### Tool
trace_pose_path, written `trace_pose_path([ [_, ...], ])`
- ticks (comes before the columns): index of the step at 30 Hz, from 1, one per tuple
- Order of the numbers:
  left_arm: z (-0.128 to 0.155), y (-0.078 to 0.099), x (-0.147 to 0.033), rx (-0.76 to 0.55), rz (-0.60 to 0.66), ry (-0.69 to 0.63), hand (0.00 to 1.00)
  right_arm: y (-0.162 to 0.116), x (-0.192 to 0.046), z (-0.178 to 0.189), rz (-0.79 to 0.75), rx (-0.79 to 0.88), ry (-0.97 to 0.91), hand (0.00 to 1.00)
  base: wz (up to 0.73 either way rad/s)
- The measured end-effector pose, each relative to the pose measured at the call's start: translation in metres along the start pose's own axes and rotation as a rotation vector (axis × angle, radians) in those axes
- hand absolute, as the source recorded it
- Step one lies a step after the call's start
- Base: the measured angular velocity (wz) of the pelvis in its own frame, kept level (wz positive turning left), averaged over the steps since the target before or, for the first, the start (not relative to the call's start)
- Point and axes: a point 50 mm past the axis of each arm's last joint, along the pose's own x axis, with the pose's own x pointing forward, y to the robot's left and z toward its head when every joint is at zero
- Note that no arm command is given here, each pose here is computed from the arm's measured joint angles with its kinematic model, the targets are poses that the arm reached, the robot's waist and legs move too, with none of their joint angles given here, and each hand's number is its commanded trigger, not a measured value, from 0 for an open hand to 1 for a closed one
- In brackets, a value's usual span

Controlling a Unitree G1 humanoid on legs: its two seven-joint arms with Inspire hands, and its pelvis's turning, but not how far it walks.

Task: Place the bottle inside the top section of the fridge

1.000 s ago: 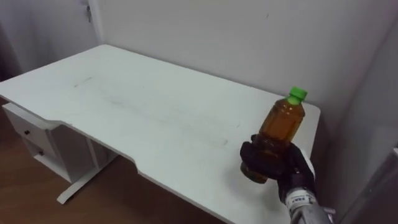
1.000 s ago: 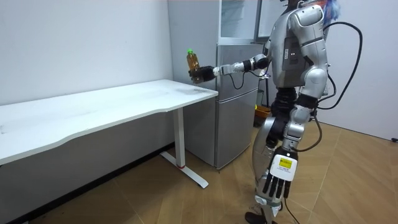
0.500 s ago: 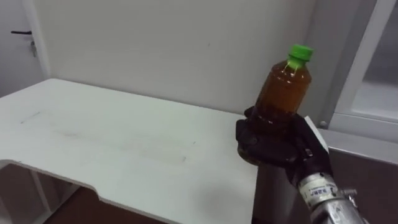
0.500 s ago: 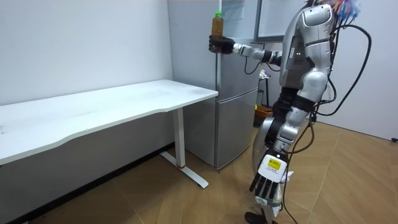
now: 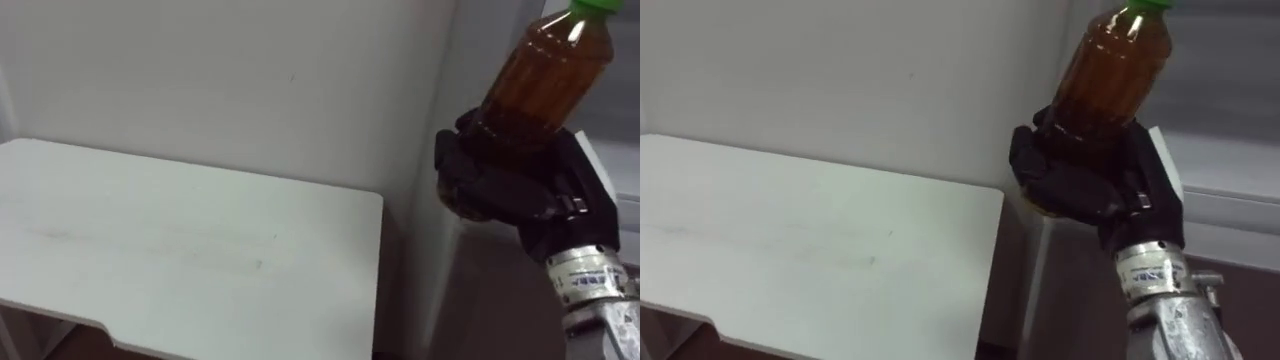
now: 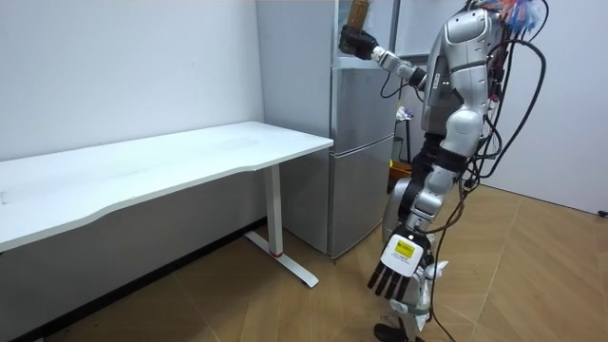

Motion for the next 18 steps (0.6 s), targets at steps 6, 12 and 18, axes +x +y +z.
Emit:
trace_pose_path([
  [6, -0.001, 0.002, 0.0, 0.001, 0.005, 0.002, 0.0, -0.021, 0.002, 0.008, -0.123, -0.009, -0.03, 1.0, -0.08],
  [12, 0.0, 0.004, 0.0, 0.009, 0.024, -0.003, 0.0, -0.042, 0.002, 0.003, -0.24, -0.057, -0.002, 1.0, -0.01],
  [18, -0.004, 0.009, 0.0, -0.02, 0.039, 0.022, 0.0, -0.07, 0.001, -0.01, -0.365, -0.093, 0.078, 1.0, 0.0],
])
